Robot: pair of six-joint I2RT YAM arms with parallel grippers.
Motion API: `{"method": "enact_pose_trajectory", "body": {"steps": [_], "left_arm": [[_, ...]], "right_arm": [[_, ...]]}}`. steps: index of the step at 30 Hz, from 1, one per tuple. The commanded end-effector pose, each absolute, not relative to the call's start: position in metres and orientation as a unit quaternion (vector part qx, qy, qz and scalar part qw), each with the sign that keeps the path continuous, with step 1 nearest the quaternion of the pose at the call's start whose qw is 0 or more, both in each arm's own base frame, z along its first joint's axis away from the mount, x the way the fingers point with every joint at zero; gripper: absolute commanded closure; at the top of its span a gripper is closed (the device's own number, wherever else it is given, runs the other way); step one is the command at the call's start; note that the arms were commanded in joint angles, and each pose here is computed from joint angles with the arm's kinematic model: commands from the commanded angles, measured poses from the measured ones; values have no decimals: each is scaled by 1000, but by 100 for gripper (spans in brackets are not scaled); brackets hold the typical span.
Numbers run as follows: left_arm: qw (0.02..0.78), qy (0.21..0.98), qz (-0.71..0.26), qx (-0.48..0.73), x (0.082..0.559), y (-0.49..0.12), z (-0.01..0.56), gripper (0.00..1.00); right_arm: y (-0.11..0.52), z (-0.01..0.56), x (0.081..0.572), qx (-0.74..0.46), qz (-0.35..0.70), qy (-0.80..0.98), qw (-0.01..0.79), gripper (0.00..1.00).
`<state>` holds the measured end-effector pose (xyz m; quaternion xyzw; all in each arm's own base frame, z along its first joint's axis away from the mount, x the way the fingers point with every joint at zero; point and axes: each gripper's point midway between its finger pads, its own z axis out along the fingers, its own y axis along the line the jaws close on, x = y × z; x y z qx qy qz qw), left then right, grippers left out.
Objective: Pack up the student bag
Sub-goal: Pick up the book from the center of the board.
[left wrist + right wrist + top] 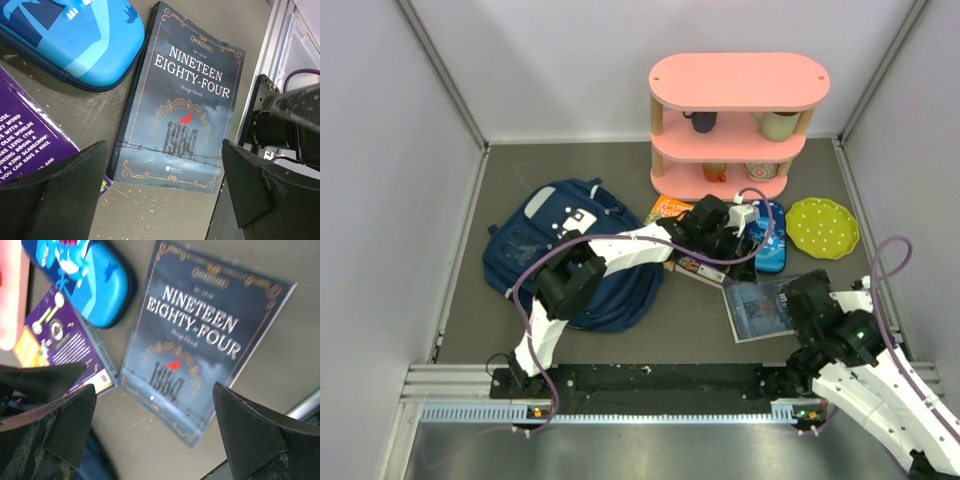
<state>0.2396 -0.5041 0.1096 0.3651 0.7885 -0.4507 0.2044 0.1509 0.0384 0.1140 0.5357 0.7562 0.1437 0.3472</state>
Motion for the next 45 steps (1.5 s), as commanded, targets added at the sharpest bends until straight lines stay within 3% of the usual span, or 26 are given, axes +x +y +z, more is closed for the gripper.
{"method": "enact_pose_trajectory", "body": {"steps": [1, 5, 10, 12, 19, 22, 34, 45], "left_arm": [[214, 770, -473, 372, 240, -517, 120, 2], [197, 772, -462, 390, 230, -520, 105, 2], [182, 794, -422, 399, 225, -514, 71, 2], [181, 800, -412, 397, 227, -511, 65, 2], [188, 804, -400, 397, 231, -511, 57, 2], [190, 801, -401, 401, 233, -515, 59, 2], [176, 794, -402, 420, 237, -526, 49, 2], [150, 797, -410, 418, 226, -525, 38, 2]], "right_arm": [[-15, 140, 148, 481, -22, 770, 419, 2], [-27, 180, 164, 468, -59, 747, 468, 1], [-41, 182, 161, 489, -92, 744, 446, 1], [-46, 172, 161, 475, -110, 764, 422, 1], [-21, 106, 194, 481, 26, 822, 302, 1], [-22, 86, 185, 492, 33, 828, 265, 1], [1, 54, 149, 519, 66, 827, 205, 1], [0, 32, 144, 535, 56, 821, 189, 1]]}}
